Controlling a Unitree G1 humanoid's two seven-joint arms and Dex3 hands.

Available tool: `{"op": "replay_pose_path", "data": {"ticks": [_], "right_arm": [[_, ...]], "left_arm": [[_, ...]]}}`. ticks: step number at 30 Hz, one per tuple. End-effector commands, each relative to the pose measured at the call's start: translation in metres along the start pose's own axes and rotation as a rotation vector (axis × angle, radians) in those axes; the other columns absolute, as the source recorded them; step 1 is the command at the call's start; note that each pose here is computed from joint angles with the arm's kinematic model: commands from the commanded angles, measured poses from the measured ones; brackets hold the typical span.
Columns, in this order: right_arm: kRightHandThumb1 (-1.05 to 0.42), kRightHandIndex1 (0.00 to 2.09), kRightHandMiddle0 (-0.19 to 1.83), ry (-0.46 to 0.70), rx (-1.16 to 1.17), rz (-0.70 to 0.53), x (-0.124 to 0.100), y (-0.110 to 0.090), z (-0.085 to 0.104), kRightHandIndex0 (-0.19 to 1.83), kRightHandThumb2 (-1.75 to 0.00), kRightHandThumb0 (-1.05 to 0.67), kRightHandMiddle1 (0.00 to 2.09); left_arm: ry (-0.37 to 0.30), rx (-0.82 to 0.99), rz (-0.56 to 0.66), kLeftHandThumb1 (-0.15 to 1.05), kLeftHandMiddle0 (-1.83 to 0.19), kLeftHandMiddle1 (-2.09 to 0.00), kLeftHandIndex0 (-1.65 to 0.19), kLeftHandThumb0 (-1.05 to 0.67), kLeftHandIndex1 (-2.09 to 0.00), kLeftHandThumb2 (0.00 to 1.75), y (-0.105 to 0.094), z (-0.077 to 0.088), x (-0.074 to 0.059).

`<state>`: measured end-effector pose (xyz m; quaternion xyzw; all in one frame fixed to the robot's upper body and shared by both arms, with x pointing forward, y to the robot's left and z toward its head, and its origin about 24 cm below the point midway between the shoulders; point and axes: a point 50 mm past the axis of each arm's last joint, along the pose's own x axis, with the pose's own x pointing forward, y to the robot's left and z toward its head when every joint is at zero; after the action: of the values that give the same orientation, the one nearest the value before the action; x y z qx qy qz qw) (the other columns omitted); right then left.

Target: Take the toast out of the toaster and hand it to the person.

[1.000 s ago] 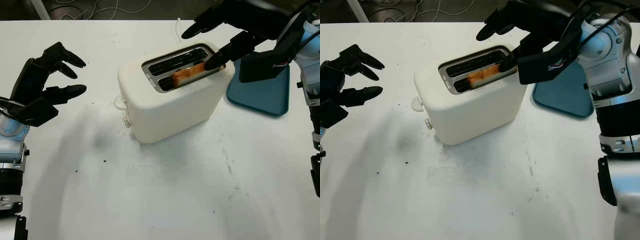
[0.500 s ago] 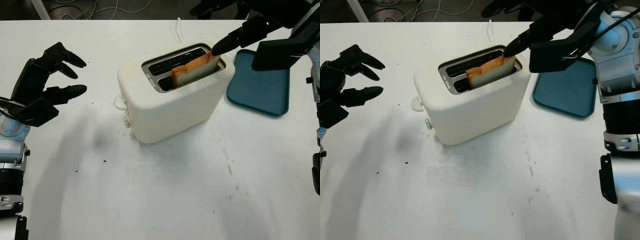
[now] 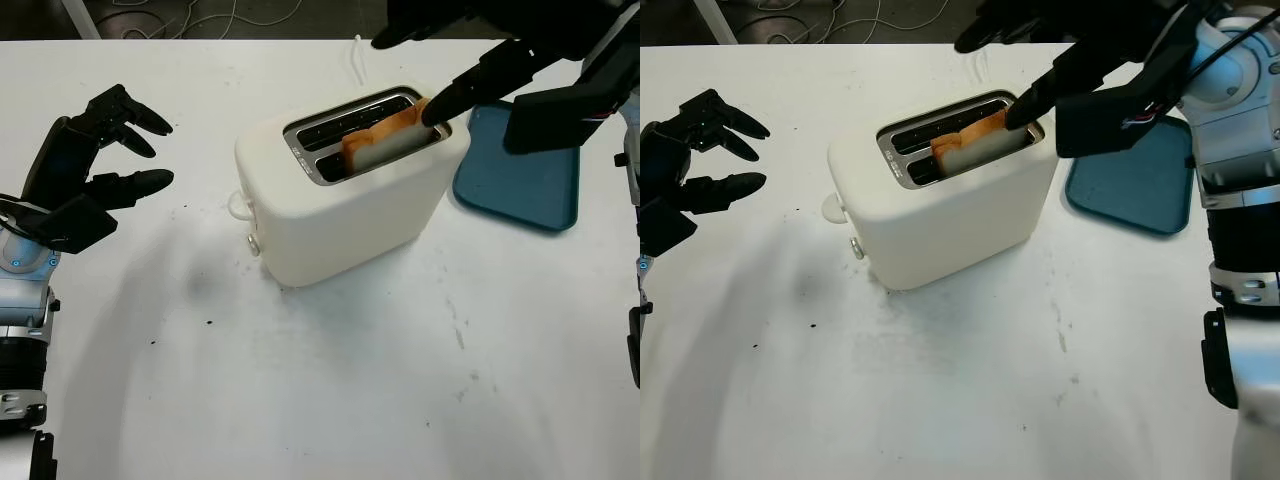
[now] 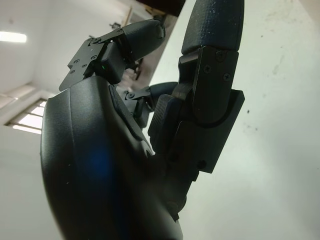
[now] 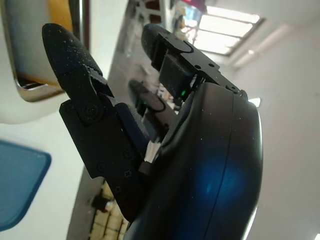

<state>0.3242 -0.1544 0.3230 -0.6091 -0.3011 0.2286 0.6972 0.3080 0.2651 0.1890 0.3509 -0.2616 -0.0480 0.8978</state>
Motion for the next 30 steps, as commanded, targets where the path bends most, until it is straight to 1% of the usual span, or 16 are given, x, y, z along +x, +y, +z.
{"op": "replay_pose_path", "data": {"ticks": [1, 6, 9, 10, 13, 15, 19, 30], "right_arm": [[-0.73, 0.15, 0.74, 0.004, -0.018, 0.022, 0.000, 0.001, 0.001, 0.81, -0.01, -0.82, 0.00], [-0.73, 0.19, 0.76, -0.003, -0.006, 0.034, 0.003, 0.006, 0.000, 0.79, 0.00, -0.79, 0.01], [-0.74, 0.22, 0.77, 0.004, -0.009, 0.036, 0.005, 0.009, -0.001, 0.77, 0.00, -0.81, 0.01], [-0.74, 0.26, 0.78, 0.006, -0.009, 0.033, 0.006, 0.009, -0.001, 0.76, 0.00, -0.81, 0.02], [-0.75, 0.57, 0.80, 0.019, -0.017, 0.024, 0.007, 0.012, -0.001, 0.62, 0.00, -0.78, 0.01], [-0.76, 0.62, 0.81, 0.015, -0.024, 0.023, 0.007, 0.014, -0.001, 0.60, -0.01, -0.77, 0.01], [-0.76, 0.64, 0.80, 0.005, 0.005, 0.031, 0.009, 0.018, -0.003, 0.61, 0.00, -0.67, 0.01], [-0.76, 0.60, 0.76, 0.011, 0.032, 0.091, 0.013, 0.028, -0.005, 0.53, 0.00, -0.69, 0.00]], "left_arm": [[0.004, -0.002, 0.014, 0.92, -0.43, -1.38, -0.31, -1.05, -1.28, 0.26, 0.000, -0.001, -0.004], [0.004, -0.001, 0.016, 0.92, -0.43, -1.38, -0.31, -1.05, -1.28, 0.26, 0.000, -0.002, -0.005], [-0.001, -0.005, 0.016, 0.92, -0.43, -1.38, -0.31, -1.05, -1.28, 0.26, 0.000, -0.002, -0.005], [-0.001, -0.005, 0.016, 0.92, -0.43, -1.38, -0.31, -1.05, -1.28, 0.26, 0.000, -0.002, -0.005], [0.000, -0.005, 0.016, 0.92, -0.42, -1.38, -0.31, -1.05, -1.28, 0.26, 0.000, -0.002, -0.005], [0.002, -0.005, 0.014, 0.92, -0.42, -1.38, -0.31, -1.05, -1.28, 0.26, 0.000, -0.002, -0.005], [0.006, 0.001, 0.010, 0.92, -0.42, -1.39, -0.30, -1.05, -1.28, 0.27, 0.000, -0.002, -0.005], [0.004, -0.005, 0.017, 0.92, -0.42, -1.39, -0.30, -1.05, -1.29, 0.27, 0.000, -0.002, -0.006]]}}
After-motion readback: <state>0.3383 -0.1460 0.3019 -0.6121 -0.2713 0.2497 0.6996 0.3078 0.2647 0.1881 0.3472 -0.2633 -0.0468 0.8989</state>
